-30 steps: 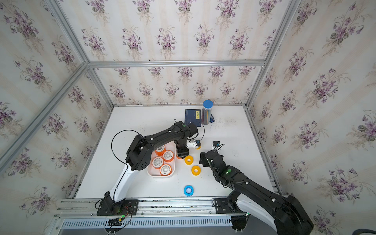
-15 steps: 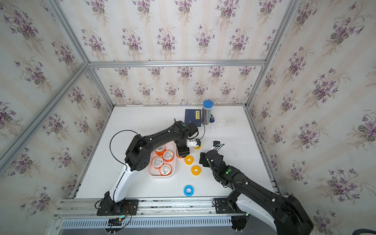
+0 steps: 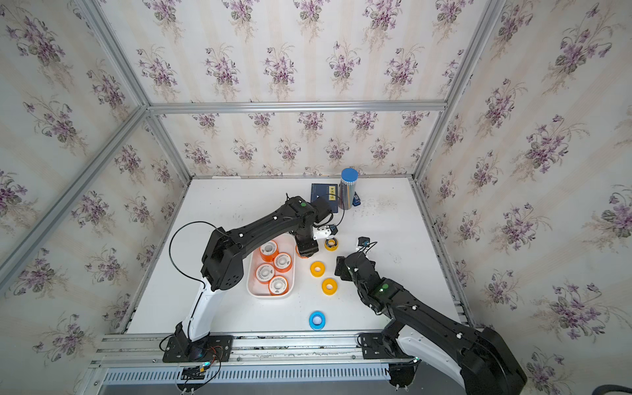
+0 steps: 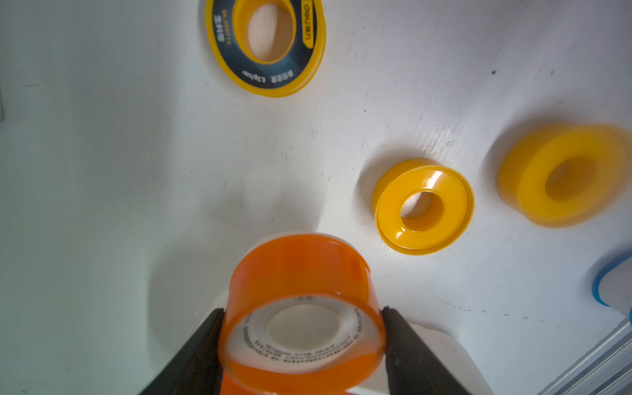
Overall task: Put the sealing tape into the storage box
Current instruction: Place the sealing tape in the storage box.
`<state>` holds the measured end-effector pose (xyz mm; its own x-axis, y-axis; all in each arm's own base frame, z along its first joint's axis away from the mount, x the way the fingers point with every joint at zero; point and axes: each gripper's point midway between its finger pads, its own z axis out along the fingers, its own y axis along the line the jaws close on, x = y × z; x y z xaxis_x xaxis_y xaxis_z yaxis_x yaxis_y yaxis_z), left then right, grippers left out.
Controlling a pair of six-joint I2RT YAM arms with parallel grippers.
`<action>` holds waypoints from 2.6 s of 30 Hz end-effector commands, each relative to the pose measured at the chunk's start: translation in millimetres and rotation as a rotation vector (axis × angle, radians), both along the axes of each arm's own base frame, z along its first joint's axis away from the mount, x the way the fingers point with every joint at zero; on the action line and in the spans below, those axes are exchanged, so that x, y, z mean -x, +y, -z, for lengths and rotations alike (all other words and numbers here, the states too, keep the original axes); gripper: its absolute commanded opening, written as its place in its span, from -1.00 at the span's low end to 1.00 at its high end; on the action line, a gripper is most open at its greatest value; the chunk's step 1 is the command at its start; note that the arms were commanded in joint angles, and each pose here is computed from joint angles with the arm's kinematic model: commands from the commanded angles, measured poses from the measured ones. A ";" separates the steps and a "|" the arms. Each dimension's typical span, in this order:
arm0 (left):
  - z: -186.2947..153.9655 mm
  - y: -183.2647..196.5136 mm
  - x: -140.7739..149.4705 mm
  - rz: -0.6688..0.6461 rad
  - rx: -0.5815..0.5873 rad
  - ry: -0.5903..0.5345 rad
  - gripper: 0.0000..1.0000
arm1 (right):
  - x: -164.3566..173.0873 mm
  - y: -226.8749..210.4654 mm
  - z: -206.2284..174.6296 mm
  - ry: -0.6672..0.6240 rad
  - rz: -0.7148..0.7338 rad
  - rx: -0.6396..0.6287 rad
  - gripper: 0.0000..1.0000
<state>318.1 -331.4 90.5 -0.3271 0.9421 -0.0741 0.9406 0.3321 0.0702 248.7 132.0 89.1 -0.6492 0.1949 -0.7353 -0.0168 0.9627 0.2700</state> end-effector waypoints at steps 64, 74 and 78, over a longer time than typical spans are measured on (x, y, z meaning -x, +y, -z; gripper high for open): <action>18.8 83.5 26.3 -0.350 0.018 0.090 0.56 | -3.3 3.5 -2.0 -0.001 0.000 -0.005 0.79; 17.0 81.3 30.2 -0.340 0.015 0.110 0.55 | -3.3 3.5 -1.8 0.000 0.000 -0.006 0.79; 14.7 78.1 29.1 -0.333 0.025 0.108 0.55 | -3.5 3.7 -2.1 -0.001 0.000 -0.005 0.79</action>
